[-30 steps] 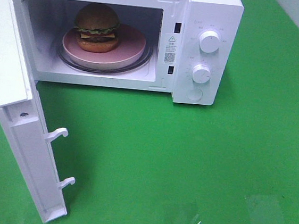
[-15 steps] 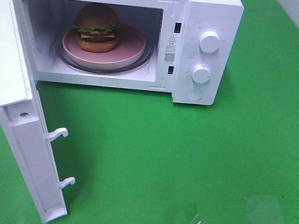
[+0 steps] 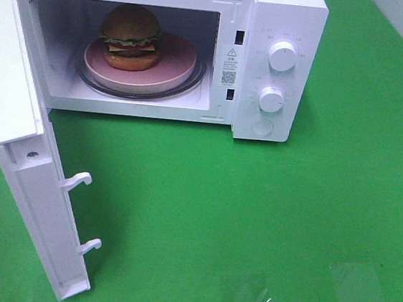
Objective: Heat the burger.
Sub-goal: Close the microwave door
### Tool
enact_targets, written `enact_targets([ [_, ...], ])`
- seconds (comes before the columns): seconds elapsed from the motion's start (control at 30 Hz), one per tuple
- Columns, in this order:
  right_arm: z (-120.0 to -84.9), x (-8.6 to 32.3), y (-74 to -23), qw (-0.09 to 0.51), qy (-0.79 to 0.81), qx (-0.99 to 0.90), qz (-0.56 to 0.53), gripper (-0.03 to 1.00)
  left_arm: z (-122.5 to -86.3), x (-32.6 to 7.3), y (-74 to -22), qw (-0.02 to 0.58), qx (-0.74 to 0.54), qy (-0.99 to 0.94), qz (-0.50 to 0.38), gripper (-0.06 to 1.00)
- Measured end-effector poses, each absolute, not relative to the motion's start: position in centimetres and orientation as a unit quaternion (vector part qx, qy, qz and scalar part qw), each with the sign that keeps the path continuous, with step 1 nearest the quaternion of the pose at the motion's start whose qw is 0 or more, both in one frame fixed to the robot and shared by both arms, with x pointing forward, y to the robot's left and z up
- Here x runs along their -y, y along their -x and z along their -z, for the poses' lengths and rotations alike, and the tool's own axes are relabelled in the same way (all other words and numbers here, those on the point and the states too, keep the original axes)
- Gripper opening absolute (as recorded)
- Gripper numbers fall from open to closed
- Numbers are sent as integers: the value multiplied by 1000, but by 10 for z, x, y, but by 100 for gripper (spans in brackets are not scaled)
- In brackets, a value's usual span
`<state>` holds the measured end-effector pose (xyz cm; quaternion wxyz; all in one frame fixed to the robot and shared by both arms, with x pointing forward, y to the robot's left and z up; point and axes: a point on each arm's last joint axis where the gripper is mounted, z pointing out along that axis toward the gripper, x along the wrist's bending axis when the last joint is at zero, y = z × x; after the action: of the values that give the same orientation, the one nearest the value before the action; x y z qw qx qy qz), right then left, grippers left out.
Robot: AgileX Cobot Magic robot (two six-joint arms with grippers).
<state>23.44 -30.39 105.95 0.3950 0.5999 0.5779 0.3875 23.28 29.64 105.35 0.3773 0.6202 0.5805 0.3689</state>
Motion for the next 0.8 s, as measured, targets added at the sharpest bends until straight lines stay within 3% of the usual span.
enact_targets([
  [0.57, -1059, 304, -234, 395, -600, -578, -387, 76, -1065, -298, -233, 393, -567, -605, -397, 94],
  [0.63, -1059, 304, -234, 395, -600, -578, -387, 76, -1069, -299, -237, 391, -565, -601, -408, 89],
  [0.67, -1059, 304, -234, 395, -600, -578, -387, 76, -1072, -300, -242, 387, -564, -600, -414, 80],
  [0.7, -1059, 304, -234, 395, -600, -578, -387, 76, -1072, -300, -242, 387, -564, -600, -414, 80],
  [0.73, -1059, 304, -234, 395, -600, -578, -387, 76, -1074, -301, -249, 384, -565, -601, -416, 69],
  [0.77, -1059, 304, -234, 395, -600, -578, -387, 76, -1074, -301, -249, 384, -565, -601, -416, 69],
  [0.8, -1059, 304, -234, 395, -600, -578, -387, 76, -1077, -301, -256, 383, -565, -601, -416, 55],
])
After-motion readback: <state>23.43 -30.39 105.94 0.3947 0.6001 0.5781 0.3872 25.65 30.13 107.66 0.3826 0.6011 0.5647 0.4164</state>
